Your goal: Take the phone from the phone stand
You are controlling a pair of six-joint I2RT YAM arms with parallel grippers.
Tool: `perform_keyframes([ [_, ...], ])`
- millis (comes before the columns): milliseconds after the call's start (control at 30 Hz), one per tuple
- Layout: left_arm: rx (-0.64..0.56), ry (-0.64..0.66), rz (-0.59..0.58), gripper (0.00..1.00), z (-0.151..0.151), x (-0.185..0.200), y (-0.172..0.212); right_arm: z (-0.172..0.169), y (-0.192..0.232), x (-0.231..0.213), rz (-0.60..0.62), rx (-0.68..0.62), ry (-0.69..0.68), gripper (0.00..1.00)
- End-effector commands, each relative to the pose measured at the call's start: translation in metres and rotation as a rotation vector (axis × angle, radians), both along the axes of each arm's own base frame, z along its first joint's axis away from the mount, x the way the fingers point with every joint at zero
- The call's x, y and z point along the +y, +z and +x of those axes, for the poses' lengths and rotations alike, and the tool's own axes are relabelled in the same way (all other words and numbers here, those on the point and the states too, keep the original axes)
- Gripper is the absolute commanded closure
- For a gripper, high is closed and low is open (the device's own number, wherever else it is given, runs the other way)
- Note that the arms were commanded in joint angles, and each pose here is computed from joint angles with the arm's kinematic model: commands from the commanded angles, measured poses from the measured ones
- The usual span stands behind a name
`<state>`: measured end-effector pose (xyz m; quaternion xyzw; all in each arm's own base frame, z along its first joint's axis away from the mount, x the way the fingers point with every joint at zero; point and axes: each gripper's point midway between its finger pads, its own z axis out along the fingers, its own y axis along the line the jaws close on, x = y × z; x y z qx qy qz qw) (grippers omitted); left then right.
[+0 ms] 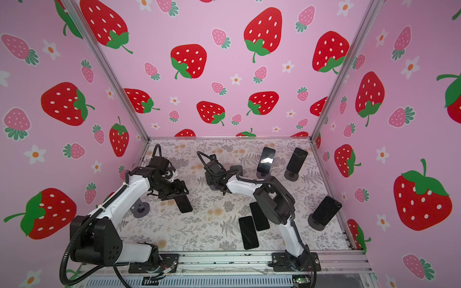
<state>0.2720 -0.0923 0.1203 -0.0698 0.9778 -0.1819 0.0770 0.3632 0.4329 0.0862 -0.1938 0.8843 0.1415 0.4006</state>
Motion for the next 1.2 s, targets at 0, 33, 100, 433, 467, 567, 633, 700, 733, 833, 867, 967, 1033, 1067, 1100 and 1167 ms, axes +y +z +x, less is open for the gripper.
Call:
perform_keyframes([
  [0, 0.016, -0.013, -0.007, 0.38, -0.002, -0.011, -0.004, 0.001, 0.000, -0.002, 0.000, 0.002, -0.035, 0.32],
  [33, 0.021, -0.019, -0.003, 0.38, -0.003, -0.013, -0.005, 0.001, 0.000, -0.002, -0.005, 0.003, -0.034, 0.30],
  [100, 0.017, -0.037, 0.005, 0.38, -0.006, -0.019, -0.006, 0.000, 0.008, -0.002, -0.001, -0.002, -0.024, 0.25],
  [433, 0.049, -0.085, 0.046, 0.39, -0.027, -0.040, -0.017, -0.008, 0.093, -0.035, 0.122, -0.105, -0.046, 0.11],
  [467, 0.051, -0.095, 0.043, 0.39, -0.032, -0.046, -0.018, -0.009, 0.102, -0.043, 0.136, -0.121, -0.055, 0.10],
  [567, 0.055, -0.116, 0.054, 0.39, -0.045, -0.057, -0.022, -0.014, 0.129, -0.069, 0.151, -0.195, -0.092, 0.09],
  [633, 0.057, -0.119, 0.062, 0.38, -0.051, -0.062, -0.027, -0.016, 0.143, -0.091, 0.151, -0.239, -0.133, 0.07],
  [700, 0.059, -0.124, 0.061, 0.38, -0.057, -0.072, -0.033, -0.018, 0.154, -0.114, 0.167, -0.276, -0.182, 0.06],
  [733, 0.060, -0.126, 0.061, 0.38, -0.059, -0.076, -0.037, -0.019, 0.156, -0.122, 0.174, -0.285, -0.197, 0.06],
  [833, 0.061, -0.148, 0.043, 0.38, -0.065, -0.097, -0.045, -0.021, 0.166, -0.148, 0.194, -0.320, -0.247, 0.04],
  [867, 0.061, -0.161, 0.039, 0.38, -0.066, -0.105, -0.047, -0.021, 0.167, -0.155, 0.194, -0.327, -0.262, 0.04],
  [967, 0.086, -0.213, 0.060, 0.38, -0.072, -0.125, -0.053, -0.024, 0.169, -0.171, 0.202, -0.343, -0.302, 0.04],
  [1033, 0.094, -0.254, 0.079, 0.38, -0.076, -0.138, -0.055, -0.026, 0.171, -0.177, 0.212, -0.350, -0.308, 0.04],
  [1067, 0.104, -0.277, 0.079, 0.39, -0.078, -0.145, -0.057, -0.027, 0.170, -0.180, 0.212, -0.352, -0.314, 0.03],
  [1100, 0.120, -0.296, 0.082, 0.38, -0.080, -0.152, -0.060, -0.028, 0.169, -0.185, 0.215, -0.352, -0.330, 0.02],
  [1167, 0.140, -0.318, 0.100, 0.38, -0.081, -0.159, -0.064, -0.030, 0.168, -0.195, 0.225, -0.352, -0.366, 0.01],
])
